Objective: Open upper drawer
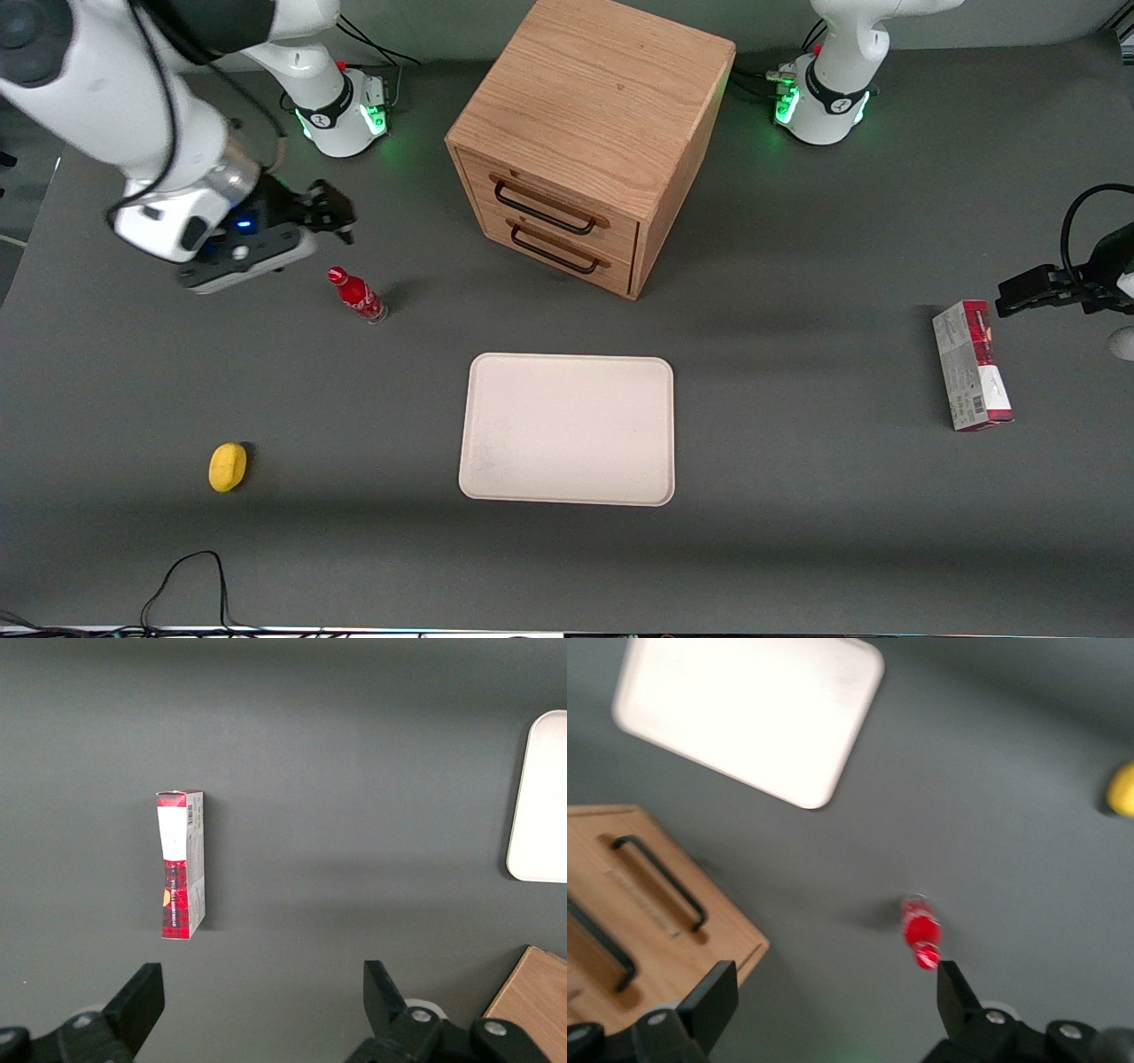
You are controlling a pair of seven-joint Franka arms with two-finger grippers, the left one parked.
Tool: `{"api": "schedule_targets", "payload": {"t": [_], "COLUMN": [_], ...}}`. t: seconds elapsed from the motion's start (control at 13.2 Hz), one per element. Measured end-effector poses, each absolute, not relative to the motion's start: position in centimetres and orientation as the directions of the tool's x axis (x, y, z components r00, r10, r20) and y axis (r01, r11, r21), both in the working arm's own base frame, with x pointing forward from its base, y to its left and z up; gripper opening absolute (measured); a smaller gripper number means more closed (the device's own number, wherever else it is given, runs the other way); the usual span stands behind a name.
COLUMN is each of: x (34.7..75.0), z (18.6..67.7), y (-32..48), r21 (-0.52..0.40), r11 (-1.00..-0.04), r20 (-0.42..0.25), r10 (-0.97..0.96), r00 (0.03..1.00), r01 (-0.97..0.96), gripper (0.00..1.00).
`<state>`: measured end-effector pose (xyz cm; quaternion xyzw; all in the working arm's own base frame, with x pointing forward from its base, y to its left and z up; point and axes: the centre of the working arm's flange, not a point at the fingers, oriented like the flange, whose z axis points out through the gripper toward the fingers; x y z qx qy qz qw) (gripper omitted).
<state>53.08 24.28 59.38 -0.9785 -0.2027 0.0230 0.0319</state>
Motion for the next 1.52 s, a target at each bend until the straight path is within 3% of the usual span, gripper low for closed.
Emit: {"api": "schedule_targets", "payload": {"t": [0.15,0.38,0.61,0.91,1.52], "x": [51.0,47.8,47.2,49.0,47.8], "z": [59.7,57.6,53.2,48.0,42.2], "y": [29.5,35.8,39.3,40.4,43.1], "r21": [-0.092,-0.142,-0.282,-0.39,-0.397], "r11": [-0.845,-0.66,-0.547,-0.498,-0.478], "r20": [-0.02,-0.034,-0.064,-0.062,-0.053], "r10": [0.531,0.749,0.83,0.854,0.864], "r00": [0.847,0.662,0.554,0.517,0.501], "r01": [0.528,0.738,0.788,0.775,0.783], "gripper": [1.0,1.0,1.0,1.0,1.0]}}
